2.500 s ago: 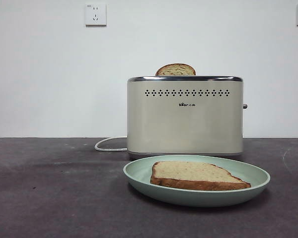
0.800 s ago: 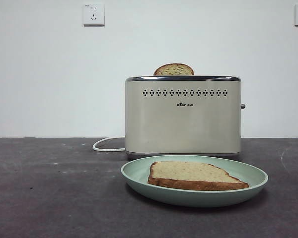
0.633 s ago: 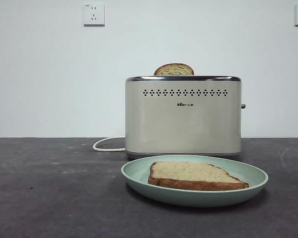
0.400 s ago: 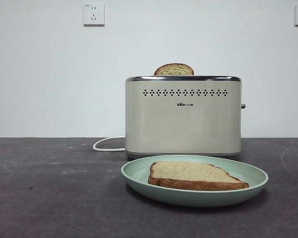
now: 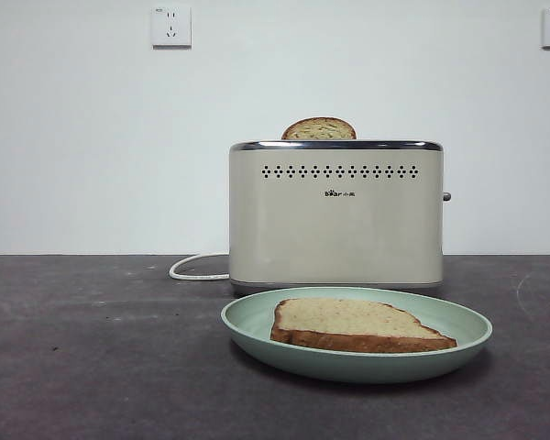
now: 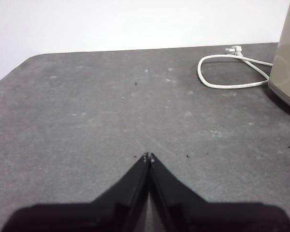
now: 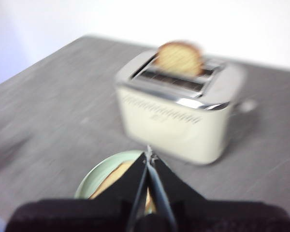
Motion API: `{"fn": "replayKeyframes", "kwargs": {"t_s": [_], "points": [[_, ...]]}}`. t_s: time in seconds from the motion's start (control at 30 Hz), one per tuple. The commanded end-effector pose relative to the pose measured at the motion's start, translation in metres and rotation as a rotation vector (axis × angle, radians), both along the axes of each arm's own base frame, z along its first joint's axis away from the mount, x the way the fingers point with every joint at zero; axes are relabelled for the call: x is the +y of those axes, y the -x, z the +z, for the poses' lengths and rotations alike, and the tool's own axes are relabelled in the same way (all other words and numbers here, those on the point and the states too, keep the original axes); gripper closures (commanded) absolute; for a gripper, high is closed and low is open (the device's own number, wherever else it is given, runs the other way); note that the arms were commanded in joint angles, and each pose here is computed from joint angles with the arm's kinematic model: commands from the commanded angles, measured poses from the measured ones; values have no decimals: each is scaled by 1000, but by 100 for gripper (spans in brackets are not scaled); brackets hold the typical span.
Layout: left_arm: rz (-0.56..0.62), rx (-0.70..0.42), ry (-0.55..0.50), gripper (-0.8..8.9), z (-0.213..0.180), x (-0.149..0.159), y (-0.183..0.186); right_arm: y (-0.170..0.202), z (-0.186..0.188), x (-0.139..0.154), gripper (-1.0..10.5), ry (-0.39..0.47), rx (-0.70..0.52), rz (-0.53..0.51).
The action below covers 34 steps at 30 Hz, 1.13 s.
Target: Take the bread from the toaster,put the bread on the plate,put the plate on the table
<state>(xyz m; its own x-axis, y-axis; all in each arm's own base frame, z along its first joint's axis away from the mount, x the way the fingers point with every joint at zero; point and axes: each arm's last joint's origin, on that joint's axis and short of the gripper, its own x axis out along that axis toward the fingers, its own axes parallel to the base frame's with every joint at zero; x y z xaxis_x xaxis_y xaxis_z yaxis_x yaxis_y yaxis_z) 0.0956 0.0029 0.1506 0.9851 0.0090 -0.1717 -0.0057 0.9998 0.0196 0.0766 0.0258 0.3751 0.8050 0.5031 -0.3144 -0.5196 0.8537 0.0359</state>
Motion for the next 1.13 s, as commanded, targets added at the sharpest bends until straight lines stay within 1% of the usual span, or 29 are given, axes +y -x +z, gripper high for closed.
{"fn": "replayKeyframes", "kwargs": {"t_s": [0.03,0.17,0.27,0.33,0.47,0.57,0.73,0.9,1.03,1.13], "points": [[5,1,6,817,-3,0,-1,1,-15,-4,945,16,-61,-46],[5,1,6,817,-3,0,-1,-1,-53,-7,945,-10,-169,-82],[5,1,6,817,-3,0,-1,-7,-93,-7,945,-31,-251,-95],[5,1,6,817,-3,0,-1,-10,-117,-7,945,-36,-286,-96],[5,1,6,817,-3,0,-1,-13,-158,-7,945,-36,-293,-99],[5,1,6,817,-3,0,-1,-14,-180,-7,945,-28,-269,-134],[5,1,6,817,-3,0,-1,-16,-199,-9,945,-22,-242,-198],[5,1,6,817,-3,0,-1,-15,-208,-9,945,-22,-231,-201],[5,1,6,817,-3,0,-1,-16,-216,-9,945,-28,-197,-201],[5,1,6,817,-3,0,-1,-17,-224,-9,945,-49,-161,-208]]}}
